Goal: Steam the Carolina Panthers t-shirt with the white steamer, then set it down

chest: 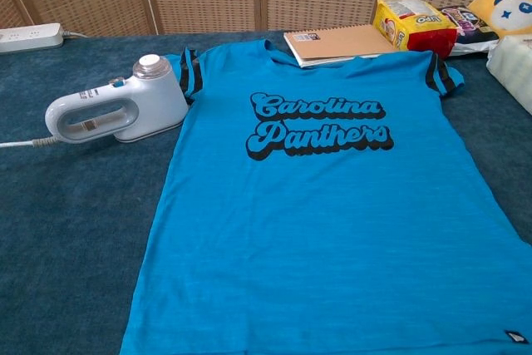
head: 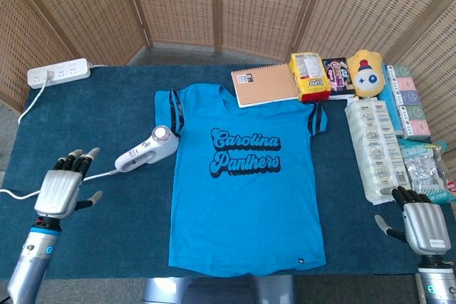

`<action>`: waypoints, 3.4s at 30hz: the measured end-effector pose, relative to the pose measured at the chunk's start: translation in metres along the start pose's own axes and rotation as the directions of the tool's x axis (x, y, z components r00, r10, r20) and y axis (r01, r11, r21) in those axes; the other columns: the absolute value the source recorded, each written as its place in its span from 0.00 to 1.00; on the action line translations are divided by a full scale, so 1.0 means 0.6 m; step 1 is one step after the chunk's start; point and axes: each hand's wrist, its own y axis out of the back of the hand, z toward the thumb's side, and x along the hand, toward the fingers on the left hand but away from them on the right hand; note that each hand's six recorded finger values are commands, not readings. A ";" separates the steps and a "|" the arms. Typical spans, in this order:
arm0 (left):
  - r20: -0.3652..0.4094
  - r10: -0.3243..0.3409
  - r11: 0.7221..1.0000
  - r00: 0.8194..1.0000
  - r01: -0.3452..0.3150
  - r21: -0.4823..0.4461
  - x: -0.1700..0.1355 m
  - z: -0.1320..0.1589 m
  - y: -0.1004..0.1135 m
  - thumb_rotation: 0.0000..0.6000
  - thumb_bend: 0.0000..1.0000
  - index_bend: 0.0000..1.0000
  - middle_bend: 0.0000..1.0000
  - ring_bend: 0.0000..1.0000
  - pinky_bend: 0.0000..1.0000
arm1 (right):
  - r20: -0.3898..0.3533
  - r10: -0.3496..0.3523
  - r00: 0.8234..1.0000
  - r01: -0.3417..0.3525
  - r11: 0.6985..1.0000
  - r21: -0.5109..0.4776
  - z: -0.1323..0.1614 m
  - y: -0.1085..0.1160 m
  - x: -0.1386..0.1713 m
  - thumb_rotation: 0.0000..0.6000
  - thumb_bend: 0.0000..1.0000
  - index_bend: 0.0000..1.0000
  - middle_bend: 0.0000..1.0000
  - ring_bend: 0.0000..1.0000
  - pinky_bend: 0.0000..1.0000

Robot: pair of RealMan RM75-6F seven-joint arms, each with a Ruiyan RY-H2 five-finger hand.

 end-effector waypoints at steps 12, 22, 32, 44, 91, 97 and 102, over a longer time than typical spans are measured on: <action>0.020 -0.009 1.000 1.000 0.009 0.002 0.082 0.063 -0.046 0.69 0.22 0.07 0.25 0.15 0.25 | 0.041 0.003 0.999 -0.004 1.000 0.006 -0.021 0.001 0.012 0.87 0.29 0.34 0.37 0.41 0.41; 0.001 -0.017 1.000 1.000 0.017 0.003 0.121 0.075 -0.070 0.69 0.22 0.07 0.25 0.15 0.25 | 0.051 0.003 0.999 -0.004 1.000 0.012 -0.026 0.003 0.011 0.87 0.29 0.34 0.37 0.41 0.41; -0.025 -0.012 1.000 1.000 0.012 -0.006 0.154 0.077 -0.090 0.70 0.22 0.07 0.25 0.15 0.25 | 0.068 0.001 0.998 -0.002 1.000 0.016 -0.031 0.007 0.014 0.87 0.29 0.34 0.37 0.41 0.41; -0.067 -0.016 1.000 0.998 0.016 -0.003 0.196 0.067 -0.107 0.69 0.22 0.07 0.25 0.15 0.25 | 0.086 0.001 0.996 -0.003 1.000 0.023 -0.037 0.009 0.018 0.87 0.29 0.34 0.37 0.41 0.42; -0.091 -0.042 0.994 0.995 0.050 0.095 0.291 0.035 -0.135 0.66 0.34 0.07 0.25 0.17 0.31 | 0.133 -0.006 0.991 0.000 0.999 0.049 -0.046 0.021 0.026 0.87 0.29 0.34 0.37 0.41 0.42; -0.085 -0.072 0.992 0.994 0.081 0.096 0.303 0.033 -0.145 0.67 0.35 0.07 0.25 0.17 0.32 | 0.139 -0.012 0.990 0.004 0.998 0.057 -0.046 0.025 0.028 0.87 0.29 0.34 0.37 0.41 0.42; -0.074 -0.066 0.994 0.995 0.072 0.084 0.310 0.036 -0.145 0.83 0.40 0.16 0.25 0.23 0.41 | 0.146 -0.019 0.989 0.010 0.998 0.058 -0.048 0.029 0.031 0.86 0.29 0.34 0.37 0.41 0.42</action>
